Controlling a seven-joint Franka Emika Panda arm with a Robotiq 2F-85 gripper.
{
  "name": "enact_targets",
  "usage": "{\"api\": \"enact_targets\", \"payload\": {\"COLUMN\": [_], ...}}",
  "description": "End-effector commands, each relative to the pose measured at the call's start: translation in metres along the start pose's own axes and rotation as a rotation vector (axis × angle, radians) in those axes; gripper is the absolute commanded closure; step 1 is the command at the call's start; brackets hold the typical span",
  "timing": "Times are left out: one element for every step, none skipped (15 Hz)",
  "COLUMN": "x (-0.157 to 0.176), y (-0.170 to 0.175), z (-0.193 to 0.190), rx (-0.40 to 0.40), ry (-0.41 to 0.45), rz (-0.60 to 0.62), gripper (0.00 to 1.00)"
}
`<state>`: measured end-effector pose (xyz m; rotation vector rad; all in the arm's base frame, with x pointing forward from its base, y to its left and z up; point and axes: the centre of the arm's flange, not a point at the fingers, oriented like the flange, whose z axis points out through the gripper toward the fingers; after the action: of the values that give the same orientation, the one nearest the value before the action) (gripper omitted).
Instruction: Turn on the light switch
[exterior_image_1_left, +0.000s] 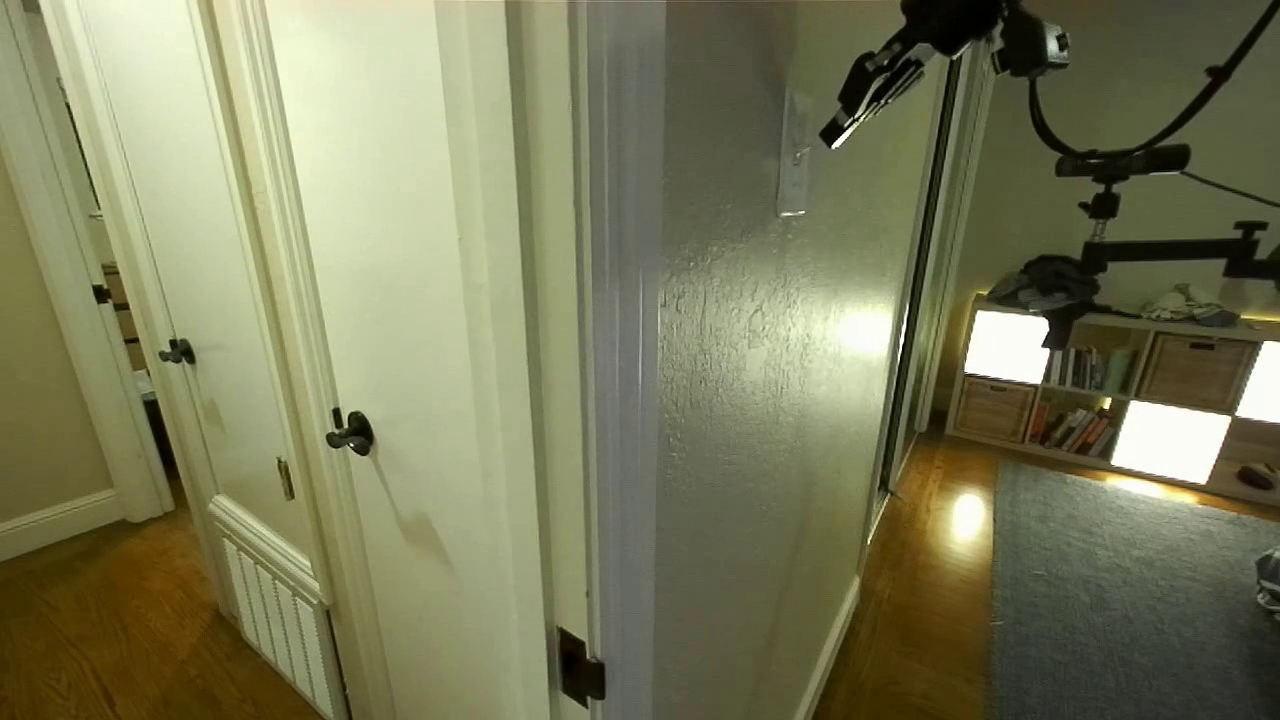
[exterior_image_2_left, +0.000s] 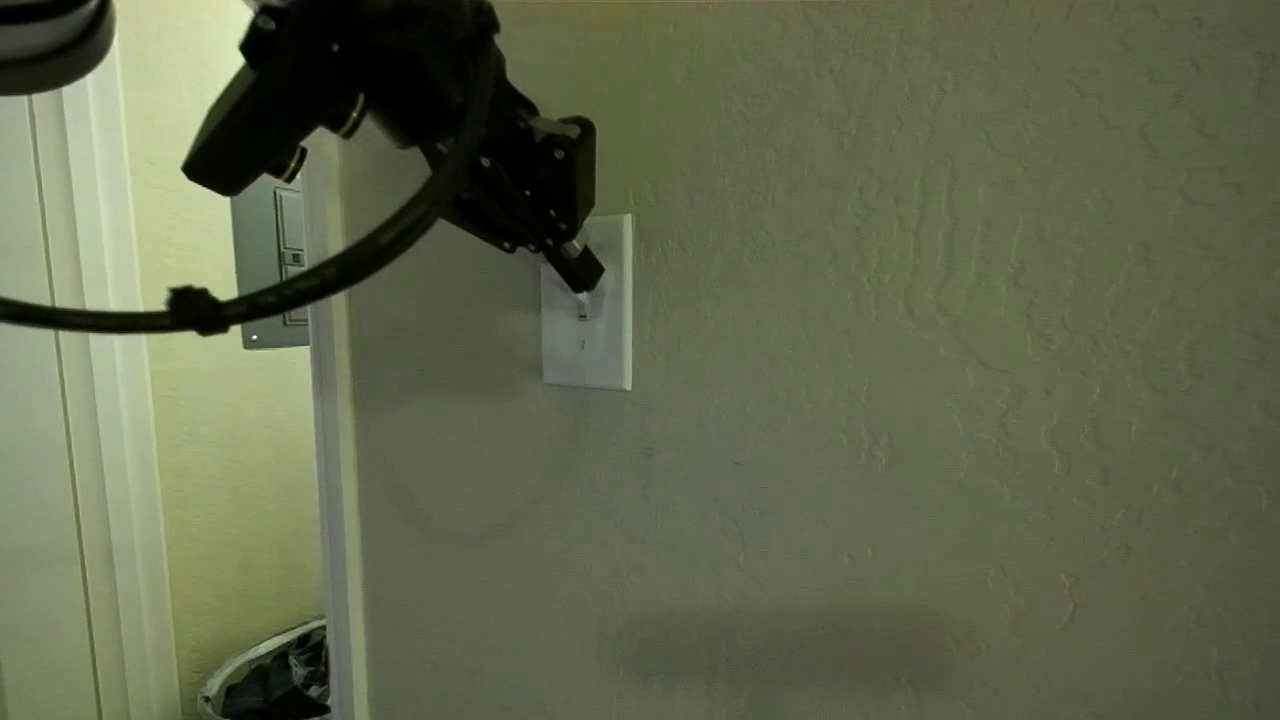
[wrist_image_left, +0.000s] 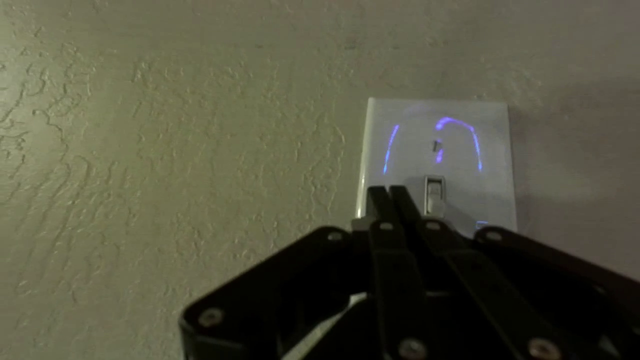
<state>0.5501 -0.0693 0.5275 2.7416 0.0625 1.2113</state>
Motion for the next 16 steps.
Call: {"api": "enact_targets", "payload": {"x": [-0.018, -0.023, -0.029, -0.034, -0.038, -0.043, -0.046, -0.049, -0.052, -0.055, -0.058, -0.061, -0.063, -0.065, -0.067, -0.067], "y": [-0.006, -0.011, -0.017, -0.021, -0.024, -0.026, -0.026, -0.026, -0.025, -0.026, -0.026, -0.026, -0.028, -0.029, -0.030, -0.032], "z": [-0.004, 0.000, 0.004, 0.006, 0.007, 0.007, 0.006, 0.007, 0.006, 0.006, 0.007, 0.007, 0.007, 0.006, 0.005, 0.003], "rx": [0.096, 0.131, 0.167, 0.194, 0.213, 0.221, 0.217, 0.223, 0.226, 0.231, 0.243, 0.255, 0.258, 0.263, 0.259, 0.257], "ry": [-0.139, -0.182, -0.237, -0.296, -0.359, -0.405, -0.454, -0.492, -0.549, -0.600, -0.654, -0.703, -0.751, -0.788, -0.824, -0.850], "rz": [0.073, 0.094, 0.108, 0.126, 0.139, 0.146, 0.138, 0.136, 0.130, 0.125, 0.123, 0.117, 0.113, 0.108, 0.103, 0.093], "gripper": [0.94, 0.94, 0.94, 0.93, 0.94, 0.94, 0.94, 0.94, 0.82, 0.68, 0.63, 0.56, 0.50, 0.43, 0.38, 0.30]}}
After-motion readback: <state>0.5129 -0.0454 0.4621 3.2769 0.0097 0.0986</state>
